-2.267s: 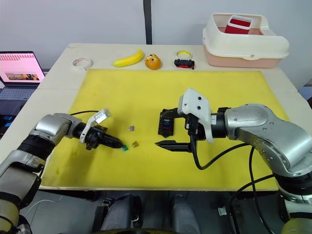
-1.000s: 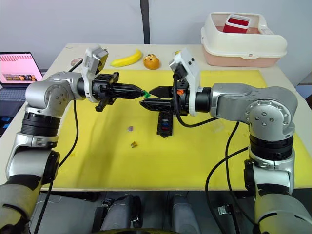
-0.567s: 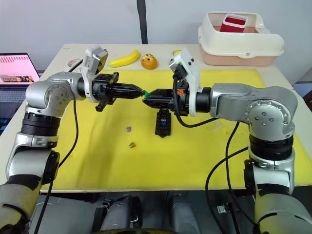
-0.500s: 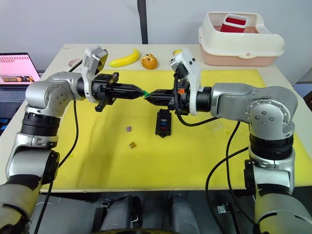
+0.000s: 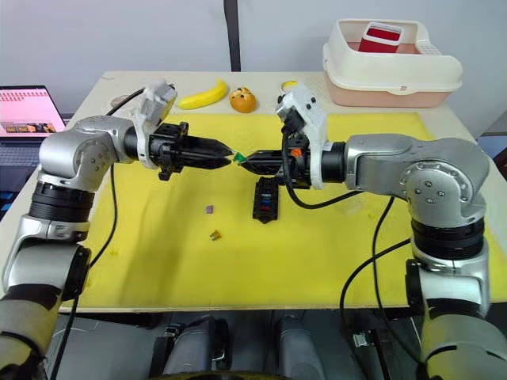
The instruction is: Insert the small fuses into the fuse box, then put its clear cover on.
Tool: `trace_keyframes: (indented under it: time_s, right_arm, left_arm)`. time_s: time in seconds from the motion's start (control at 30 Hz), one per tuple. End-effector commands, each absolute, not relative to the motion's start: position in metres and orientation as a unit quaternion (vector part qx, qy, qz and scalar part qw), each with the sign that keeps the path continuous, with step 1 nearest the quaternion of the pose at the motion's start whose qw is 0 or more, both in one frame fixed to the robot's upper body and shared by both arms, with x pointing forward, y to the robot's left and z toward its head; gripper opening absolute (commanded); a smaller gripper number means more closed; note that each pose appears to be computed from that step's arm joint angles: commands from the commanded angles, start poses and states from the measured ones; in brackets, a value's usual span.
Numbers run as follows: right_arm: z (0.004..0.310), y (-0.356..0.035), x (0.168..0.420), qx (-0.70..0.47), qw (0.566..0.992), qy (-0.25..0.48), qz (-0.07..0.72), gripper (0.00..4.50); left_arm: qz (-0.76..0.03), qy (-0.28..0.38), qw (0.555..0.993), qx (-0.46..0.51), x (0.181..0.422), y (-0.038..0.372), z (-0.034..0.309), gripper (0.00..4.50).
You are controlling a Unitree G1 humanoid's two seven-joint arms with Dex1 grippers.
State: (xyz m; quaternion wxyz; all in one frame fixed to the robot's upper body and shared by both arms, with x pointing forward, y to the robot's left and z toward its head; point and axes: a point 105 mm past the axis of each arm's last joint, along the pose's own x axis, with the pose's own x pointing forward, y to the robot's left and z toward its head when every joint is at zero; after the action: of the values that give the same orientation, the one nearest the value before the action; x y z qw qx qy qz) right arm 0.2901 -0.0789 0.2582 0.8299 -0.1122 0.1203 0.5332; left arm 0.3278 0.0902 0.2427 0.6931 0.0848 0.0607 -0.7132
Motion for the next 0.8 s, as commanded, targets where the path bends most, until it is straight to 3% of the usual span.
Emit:
trace_keyframes:
  time_s: [0.03, 0.1, 0.43, 0.8]
  right_arm:
    - [0.261, -0.088, 0.300, -0.190, 0.819, 0.096, 0.532, 0.00]
    - [0.252, -0.095, 0.313, -0.238, 0.808, 0.104, 0.528, 0.00]
    - [0.202, -0.106, 0.356, -0.352, 0.745, 0.151, 0.547, 0.00]
    - [0.201, -0.100, 0.362, -0.355, 0.732, 0.158, 0.559, 0.00]
  left_arm:
    - [-0.692, 0.053, 0.693, 0.193, 0.337, 0.095, 0.228, 3.47]
    - [-0.686, 0.052, 0.691, 0.222, 0.342, 0.092, 0.218, 4.44]
    - [-0.669, 0.055, 0.690, 0.270, 0.351, 0.087, 0.175, 4.44]
    - [-0.661, 0.047, 0.696, 0.276, 0.355, 0.083, 0.169, 4.44]
